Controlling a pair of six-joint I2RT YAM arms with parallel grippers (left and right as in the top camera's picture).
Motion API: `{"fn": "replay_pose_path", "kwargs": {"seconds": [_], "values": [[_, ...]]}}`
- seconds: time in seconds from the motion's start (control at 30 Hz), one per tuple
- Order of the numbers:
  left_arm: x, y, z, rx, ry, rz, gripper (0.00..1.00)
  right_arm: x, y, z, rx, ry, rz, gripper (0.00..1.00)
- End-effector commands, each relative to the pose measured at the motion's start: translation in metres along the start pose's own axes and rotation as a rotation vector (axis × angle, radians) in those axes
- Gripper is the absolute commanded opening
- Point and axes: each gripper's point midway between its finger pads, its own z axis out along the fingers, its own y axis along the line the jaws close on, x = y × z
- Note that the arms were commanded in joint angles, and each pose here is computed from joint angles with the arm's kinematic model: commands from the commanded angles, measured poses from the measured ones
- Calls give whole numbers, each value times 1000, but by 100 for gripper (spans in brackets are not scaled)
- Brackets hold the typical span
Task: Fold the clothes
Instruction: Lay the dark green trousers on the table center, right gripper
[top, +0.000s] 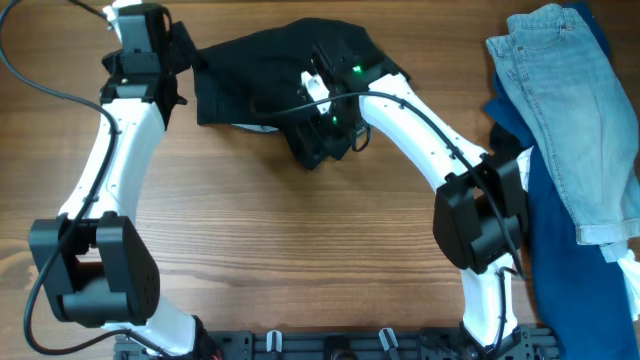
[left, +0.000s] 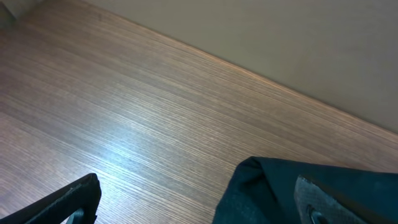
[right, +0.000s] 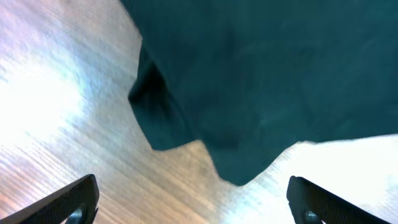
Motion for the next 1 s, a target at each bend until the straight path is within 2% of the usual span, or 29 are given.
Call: {"fn": "replay_pose_path", "kwargs": {"seconds": [0.0, 0.2, 0.37, 0.4, 0.47, 0.5, 0.53, 0.63, 0.7, 0.83, 0.93, 0.97], "values": [[-3, 1, 1, -10, -7, 19, 100, 27, 7, 22, -42, 97, 3, 99], [-3, 1, 1, -11, -6, 20, 100, 54, 7, 33, -48, 187, 16, 100], [0, 2, 1, -14, 5, 24, 100, 46, 9, 35, -64, 151, -36, 100], [1, 2, 1, -15, 7, 25, 100, 43, 8, 35, -64, 138, -46, 98], [1, 2, 1, -16, 11, 26, 100, 40, 8, 36, -63, 122, -64, 80], [1, 2, 1, -16, 11, 26, 100, 38, 6, 36, -56, 118, -68, 94], [1, 2, 1, -16, 11, 26, 100, 34, -5, 36, 0, 101, -71, 100], [1, 2, 1, -16, 11, 26, 100, 17, -38, 34, 146, 39, -73, 100], [1, 2, 1, -16, 11, 26, 100, 10, -53, 32, 160, 18, -211, 100], [1, 2, 1, -16, 11, 26, 100, 33, -74, 28, 110, 104, -395, 100], [1, 2, 1, -16, 10, 26, 100, 55, -80, 23, 29, 163, -406, 99], [1, 2, 1, -16, 10, 26, 100, 61, -77, 22, -7, 174, -413, 96]]}}
